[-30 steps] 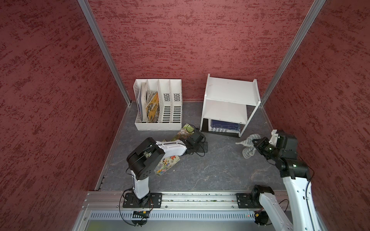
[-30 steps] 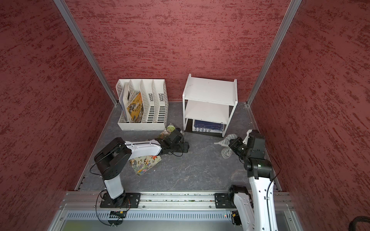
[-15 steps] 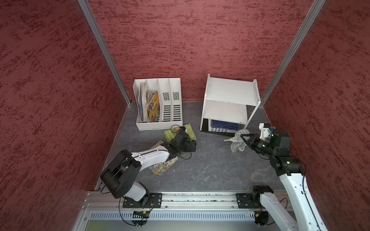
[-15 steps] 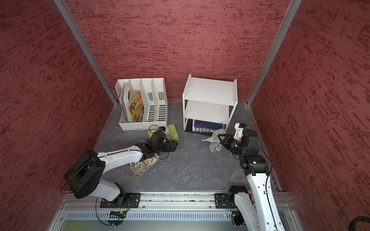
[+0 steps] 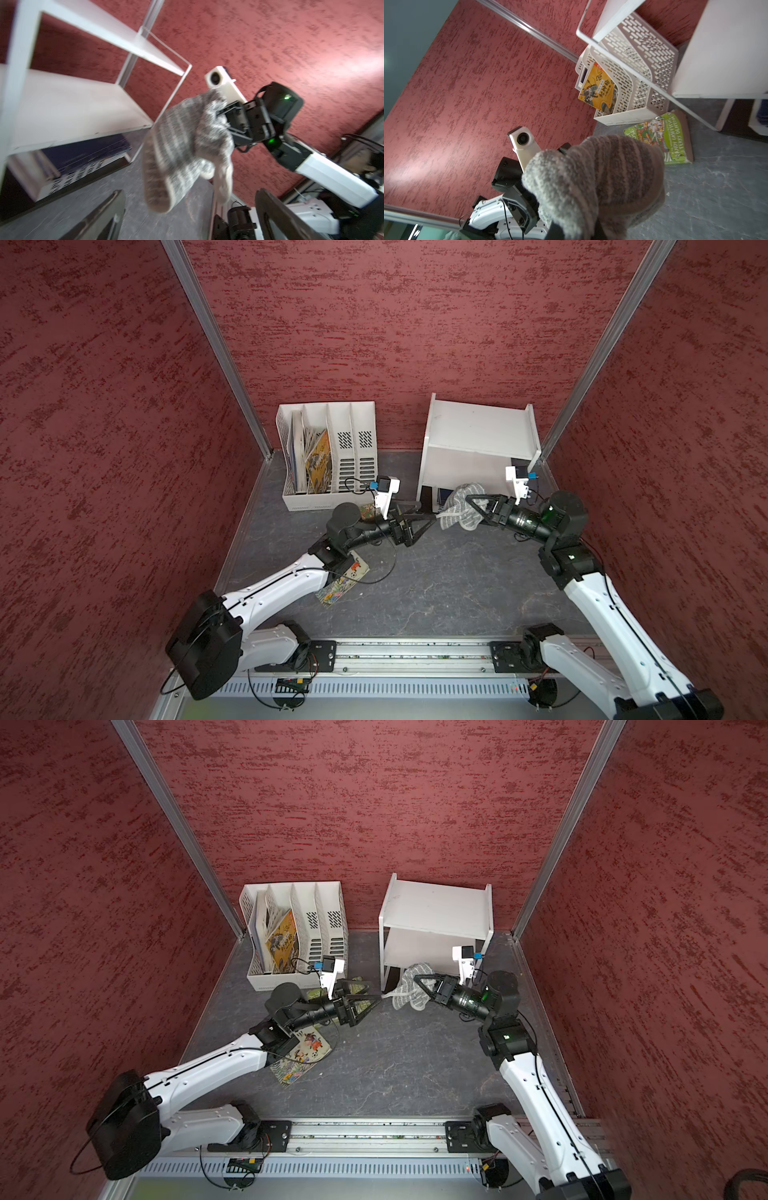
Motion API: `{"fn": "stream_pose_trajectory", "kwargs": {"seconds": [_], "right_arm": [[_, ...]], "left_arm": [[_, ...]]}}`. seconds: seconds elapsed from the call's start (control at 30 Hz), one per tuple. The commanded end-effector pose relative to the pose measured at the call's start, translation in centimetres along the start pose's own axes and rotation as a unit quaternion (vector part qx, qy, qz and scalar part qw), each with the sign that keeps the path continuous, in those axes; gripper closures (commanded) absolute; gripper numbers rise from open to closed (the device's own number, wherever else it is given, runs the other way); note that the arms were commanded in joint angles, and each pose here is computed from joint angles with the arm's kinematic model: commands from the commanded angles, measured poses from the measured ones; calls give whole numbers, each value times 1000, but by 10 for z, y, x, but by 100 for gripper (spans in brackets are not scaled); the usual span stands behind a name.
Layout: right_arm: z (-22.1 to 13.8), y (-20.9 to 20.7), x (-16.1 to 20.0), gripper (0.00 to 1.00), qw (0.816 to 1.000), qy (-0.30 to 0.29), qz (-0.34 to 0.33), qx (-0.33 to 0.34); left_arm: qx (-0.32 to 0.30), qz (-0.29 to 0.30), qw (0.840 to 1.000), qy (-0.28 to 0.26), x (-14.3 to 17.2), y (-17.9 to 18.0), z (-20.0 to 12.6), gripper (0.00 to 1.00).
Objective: Wipe the bookshelf clean with a cloth
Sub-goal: Adjust the cleaning item.
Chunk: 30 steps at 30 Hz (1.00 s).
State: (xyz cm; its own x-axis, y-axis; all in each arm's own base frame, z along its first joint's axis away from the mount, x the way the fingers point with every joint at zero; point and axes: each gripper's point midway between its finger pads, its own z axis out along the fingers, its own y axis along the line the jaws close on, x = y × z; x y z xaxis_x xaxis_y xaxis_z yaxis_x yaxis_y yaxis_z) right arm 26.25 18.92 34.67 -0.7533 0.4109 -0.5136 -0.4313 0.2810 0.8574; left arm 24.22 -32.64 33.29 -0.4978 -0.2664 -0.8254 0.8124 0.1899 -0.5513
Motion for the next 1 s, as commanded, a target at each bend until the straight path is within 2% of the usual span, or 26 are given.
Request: {"fn": "stream_pose_trajectory", "kwargs": {"seconds": [0.0, 0.07, 0.27, 0.4, 0.57, 0.73, 0.9, 0.97], "right_arm": [[4, 43, 6, 100, 995, 31, -55, -78], [7, 48, 12, 100, 993, 46, -62, -89], [19, 65, 23, 100, 987, 72, -82, -121], [20, 63, 16, 100, 990, 50, -79, -107], [21, 56, 15, 96, 992, 45, -73, -91], [26, 60, 20, 92, 990, 64, -71, -100], [32, 61, 23, 92, 990, 74, -74, -99], [33, 59, 23, 89, 990, 73, -73, -94]], "left_arm": [[76, 7, 997, -15, -13, -31, 8, 0], [86, 6, 996, -17, -17, -33, 13, 0], [109, -21, 993, 38, -1, -37, 34, 5], [113, -31, 993, 20, -3, -33, 29, 14], [105, -43, 994, -6, -11, -24, 15, 32], [105, -41, 994, 4, -9, -24, 19, 53], [112, -46, 993, 4, -9, -22, 25, 57], [115, -46, 992, 5, -10, -22, 26, 63]]}}
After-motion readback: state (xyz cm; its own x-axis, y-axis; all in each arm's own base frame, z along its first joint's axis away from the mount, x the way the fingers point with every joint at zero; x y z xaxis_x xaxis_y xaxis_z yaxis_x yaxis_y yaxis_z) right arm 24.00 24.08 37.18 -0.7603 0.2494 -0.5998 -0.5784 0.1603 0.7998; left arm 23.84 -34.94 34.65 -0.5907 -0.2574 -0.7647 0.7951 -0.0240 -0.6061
